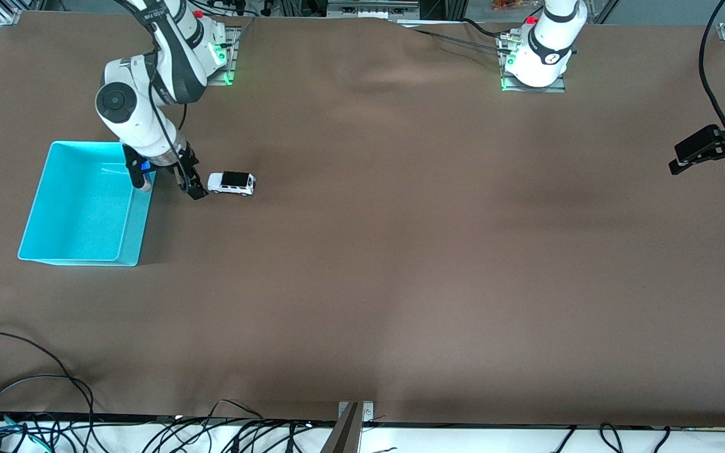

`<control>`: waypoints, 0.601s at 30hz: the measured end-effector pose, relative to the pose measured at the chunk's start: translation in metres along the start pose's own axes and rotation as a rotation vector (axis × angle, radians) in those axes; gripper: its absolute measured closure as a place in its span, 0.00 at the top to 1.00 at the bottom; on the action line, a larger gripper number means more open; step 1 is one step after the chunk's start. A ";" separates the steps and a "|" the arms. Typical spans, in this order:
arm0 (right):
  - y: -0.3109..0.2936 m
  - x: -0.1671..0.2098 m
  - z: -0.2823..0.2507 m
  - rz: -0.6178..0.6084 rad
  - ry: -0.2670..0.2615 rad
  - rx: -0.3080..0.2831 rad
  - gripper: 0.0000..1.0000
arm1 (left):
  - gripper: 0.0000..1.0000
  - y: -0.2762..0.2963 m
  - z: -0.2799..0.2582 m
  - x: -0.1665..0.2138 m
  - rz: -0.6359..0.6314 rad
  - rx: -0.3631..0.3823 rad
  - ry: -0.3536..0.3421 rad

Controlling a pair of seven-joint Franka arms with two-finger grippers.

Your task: Wind and store white jeep toy

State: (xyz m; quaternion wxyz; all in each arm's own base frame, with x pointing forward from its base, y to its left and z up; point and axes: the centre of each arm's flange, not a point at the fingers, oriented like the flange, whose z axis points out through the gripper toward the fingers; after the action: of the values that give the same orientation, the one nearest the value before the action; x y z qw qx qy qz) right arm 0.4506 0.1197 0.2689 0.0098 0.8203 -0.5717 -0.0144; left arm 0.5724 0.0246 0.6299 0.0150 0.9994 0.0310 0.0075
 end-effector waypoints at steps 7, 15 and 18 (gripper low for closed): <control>0.002 -0.014 0.009 0.125 -0.002 0.009 1.00 | 1.00 0.000 0.000 0.000 0.000 0.000 0.000; 0.006 -0.015 0.020 0.212 -0.008 0.039 1.00 | 1.00 0.000 0.000 0.000 0.001 0.000 0.000; 0.006 -0.019 0.023 0.235 -0.010 0.045 1.00 | 1.00 0.000 0.000 0.000 0.001 0.000 0.000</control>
State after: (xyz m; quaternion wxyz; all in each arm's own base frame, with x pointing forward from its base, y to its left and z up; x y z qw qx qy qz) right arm 0.4372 0.1356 0.2459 -0.0098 0.7477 -0.6640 -0.0042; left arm 0.5725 0.0241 0.6299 0.0150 0.9994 0.0306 0.0077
